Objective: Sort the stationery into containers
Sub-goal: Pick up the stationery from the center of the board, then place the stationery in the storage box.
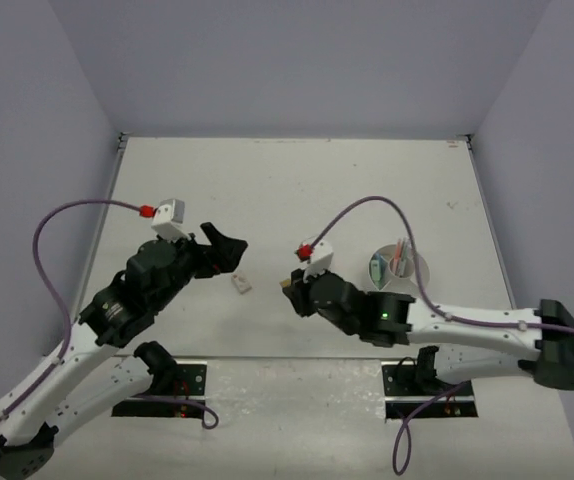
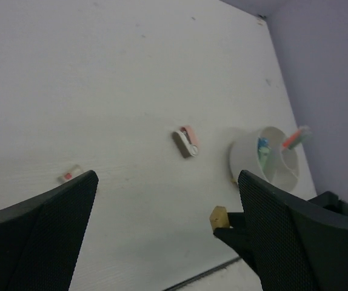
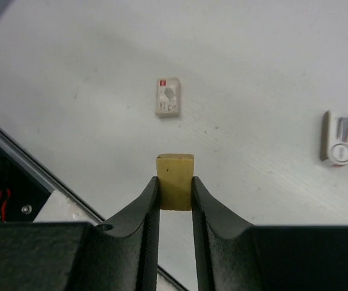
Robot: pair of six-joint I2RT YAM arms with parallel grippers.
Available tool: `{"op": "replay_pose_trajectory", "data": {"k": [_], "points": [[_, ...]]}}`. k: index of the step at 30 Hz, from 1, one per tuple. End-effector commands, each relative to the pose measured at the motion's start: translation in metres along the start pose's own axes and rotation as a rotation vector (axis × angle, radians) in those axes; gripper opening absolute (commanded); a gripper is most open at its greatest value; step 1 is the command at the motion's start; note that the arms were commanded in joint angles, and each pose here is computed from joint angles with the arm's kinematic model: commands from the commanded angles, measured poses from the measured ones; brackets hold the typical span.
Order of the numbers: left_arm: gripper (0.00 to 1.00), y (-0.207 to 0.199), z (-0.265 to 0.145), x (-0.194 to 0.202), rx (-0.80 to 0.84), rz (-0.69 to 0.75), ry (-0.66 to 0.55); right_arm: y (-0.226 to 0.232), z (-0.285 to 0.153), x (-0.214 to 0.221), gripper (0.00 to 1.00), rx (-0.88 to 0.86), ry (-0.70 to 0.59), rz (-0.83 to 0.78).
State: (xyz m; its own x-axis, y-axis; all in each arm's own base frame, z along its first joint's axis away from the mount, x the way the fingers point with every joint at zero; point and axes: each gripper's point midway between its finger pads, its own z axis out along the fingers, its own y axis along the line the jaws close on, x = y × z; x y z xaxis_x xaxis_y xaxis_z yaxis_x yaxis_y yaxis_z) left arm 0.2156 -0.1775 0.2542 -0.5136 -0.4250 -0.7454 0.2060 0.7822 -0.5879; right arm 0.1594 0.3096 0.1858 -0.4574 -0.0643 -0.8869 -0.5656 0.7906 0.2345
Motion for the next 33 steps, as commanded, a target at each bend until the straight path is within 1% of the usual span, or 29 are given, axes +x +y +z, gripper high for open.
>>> {"op": "replay_pose_trajectory", "data": {"k": [1, 2, 4, 5, 6, 7, 8, 11, 17, 21, 24, 28, 30, 33], "points": [[0.98, -0.119, 0.005, 0.022, 0.584, -0.116, 0.204, -0.03, -0.048, -0.032, 0.05, -0.046, -0.203, -0.072], [0.97, -0.131, 0.006, 0.027, 0.654, -0.126, 0.244, -0.034, -0.054, -0.03, 0.05, -0.059, -0.214, -0.084], [0.94, -0.148, 0.02, 0.05, 0.704, -0.131, 0.339, -0.041, -0.077, -0.041, 0.05, -0.097, -0.277, -0.063], [0.92, -0.157, 0.022, 0.054, 0.721, -0.121, 0.346, -0.045, -0.082, -0.042, 0.05, -0.089, -0.283, -0.058], [0.92, -0.164, 0.025, 0.052, 0.722, -0.105, 0.324, -0.05, -0.084, -0.041, 0.04, -0.072, -0.278, -0.06], [0.91, -0.182, 0.024, 0.059, 0.739, -0.084, 0.341, -0.055, -0.089, -0.046, 0.04, -0.055, -0.293, -0.046], [0.91, -0.185, 0.03, 0.062, 0.708, -0.073, 0.334, -0.058, -0.09, -0.045, 0.04, -0.045, -0.289, -0.048], [0.87, -0.197, 0.035, 0.065, 0.735, -0.062, 0.341, -0.062, -0.093, -0.044, 0.04, -0.03, -0.272, -0.049], [0.81, -0.2, 0.039, 0.067, 0.738, -0.066, 0.345, -0.06, -0.09, -0.042, 0.04, -0.029, -0.255, -0.06], [0.8, -0.198, 0.041, 0.068, 0.732, -0.067, 0.344, -0.059, -0.089, -0.045, 0.04, -0.022, -0.261, -0.063], [0.78, -0.191, 0.047, 0.064, 0.679, -0.064, 0.31, -0.064, -0.087, -0.044, 0.03, 0.01, -0.259, -0.053], [0.78, -0.182, 0.049, 0.047, 0.601, -0.068, 0.234, -0.062, -0.084, -0.037, 0.03, -0.002, -0.238, -0.068], [0.79, -0.182, 0.047, 0.041, 0.602, -0.072, 0.21, -0.058, -0.083, -0.035, 0.03, -0.022, -0.224, -0.078], [0.78, -0.191, 0.045, 0.043, 0.644, -0.076, 0.23, -0.052, -0.081, -0.032, 0.02, -0.05, -0.211, -0.094]]}}
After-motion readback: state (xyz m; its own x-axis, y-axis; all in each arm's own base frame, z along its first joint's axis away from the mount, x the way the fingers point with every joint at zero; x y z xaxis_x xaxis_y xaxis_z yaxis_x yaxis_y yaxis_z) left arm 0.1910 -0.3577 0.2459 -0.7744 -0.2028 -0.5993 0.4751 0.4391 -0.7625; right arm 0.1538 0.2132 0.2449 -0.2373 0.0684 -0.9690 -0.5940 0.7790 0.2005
